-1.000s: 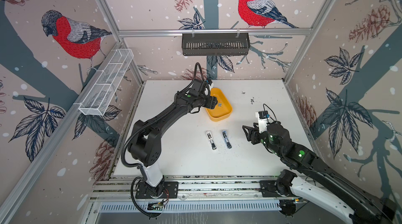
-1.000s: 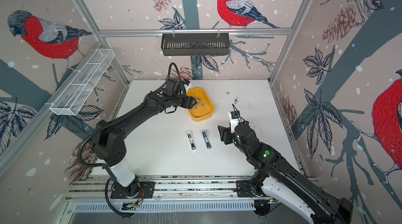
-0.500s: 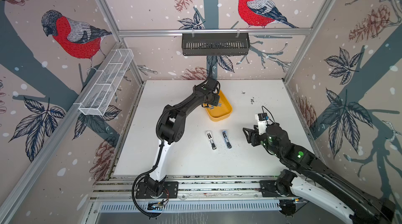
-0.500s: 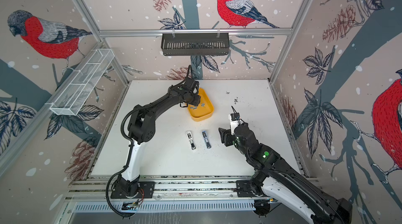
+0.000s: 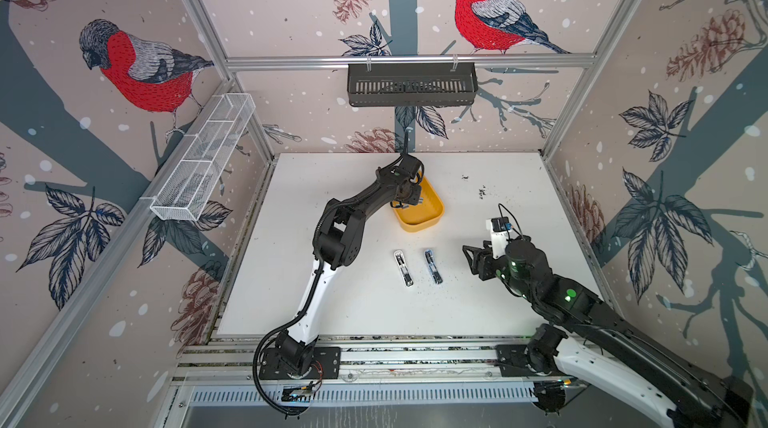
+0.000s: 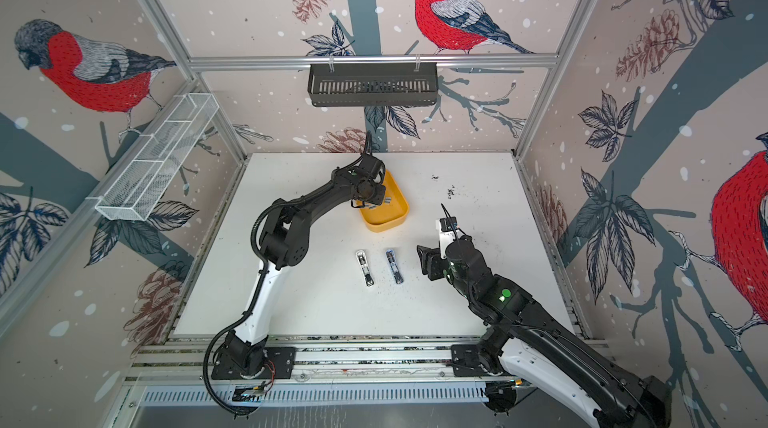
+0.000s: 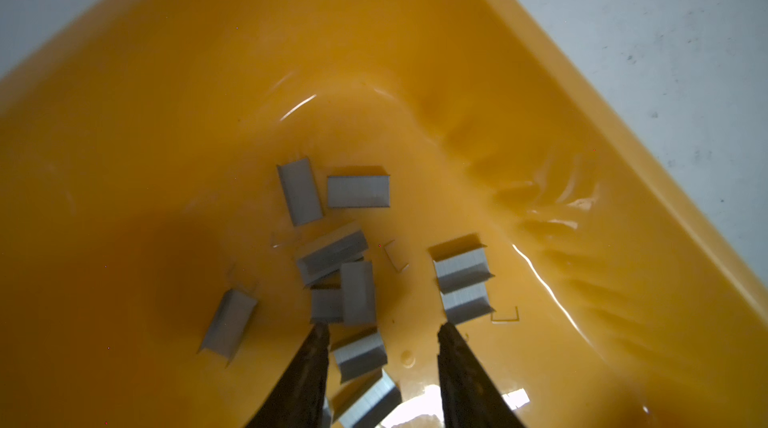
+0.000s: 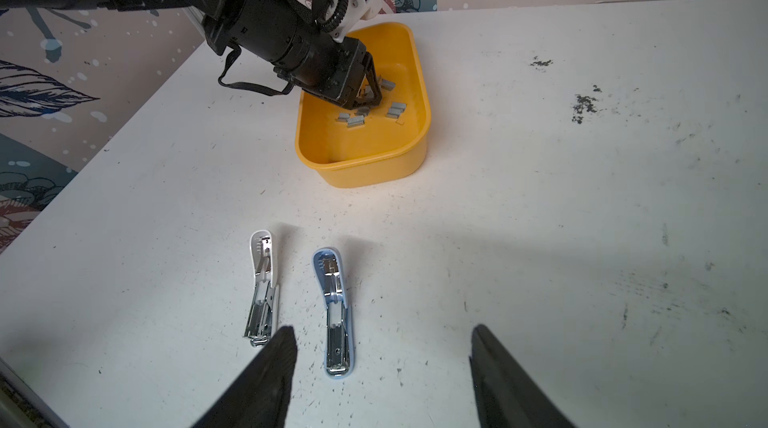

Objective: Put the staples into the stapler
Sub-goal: 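Lower the left gripper into the yellow tray and pinch a grey staple strip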

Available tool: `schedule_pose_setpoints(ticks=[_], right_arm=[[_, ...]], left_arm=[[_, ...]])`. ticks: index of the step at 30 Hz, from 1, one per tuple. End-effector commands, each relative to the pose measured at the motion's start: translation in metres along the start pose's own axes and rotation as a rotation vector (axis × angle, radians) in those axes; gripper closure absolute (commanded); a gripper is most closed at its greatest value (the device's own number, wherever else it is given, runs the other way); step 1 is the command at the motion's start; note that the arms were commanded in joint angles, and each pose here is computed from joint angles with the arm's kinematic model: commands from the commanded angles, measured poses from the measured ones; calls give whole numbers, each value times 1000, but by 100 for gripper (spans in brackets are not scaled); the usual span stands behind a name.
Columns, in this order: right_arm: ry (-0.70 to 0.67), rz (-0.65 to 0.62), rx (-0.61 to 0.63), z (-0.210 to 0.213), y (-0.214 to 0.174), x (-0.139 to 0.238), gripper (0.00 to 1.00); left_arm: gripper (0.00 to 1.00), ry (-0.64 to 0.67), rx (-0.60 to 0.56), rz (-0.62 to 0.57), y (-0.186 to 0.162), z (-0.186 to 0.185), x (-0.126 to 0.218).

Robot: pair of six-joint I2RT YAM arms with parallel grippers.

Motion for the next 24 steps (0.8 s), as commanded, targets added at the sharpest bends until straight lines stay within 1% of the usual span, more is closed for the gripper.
schedule_pose_setpoints(ticks=[1, 12, 15, 24], right_arm=[[13, -25, -11, 3, 6, 0, 33], [11, -19, -10, 2, 3, -2, 33], [12, -15, -12, 2, 2, -3, 33], [11, -17, -14, 1, 2, -4, 33]], left_arm=[[57, 31, 18, -23, 6, 4, -4], [63, 53, 1, -22, 6, 8, -10], [66, 56, -5, -20, 6, 8, -11], [72, 65, -9, -17, 6, 9, -12]])
Point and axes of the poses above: each gripper's point midway between its finger pads, its own x axis back along the fingers, its own z axis along the line the jaws close on, y = z × x, the point moved 1 cm from there along x, back along the fingers, and after that the axes turned 1 degree about x, right-handed, at the moved point
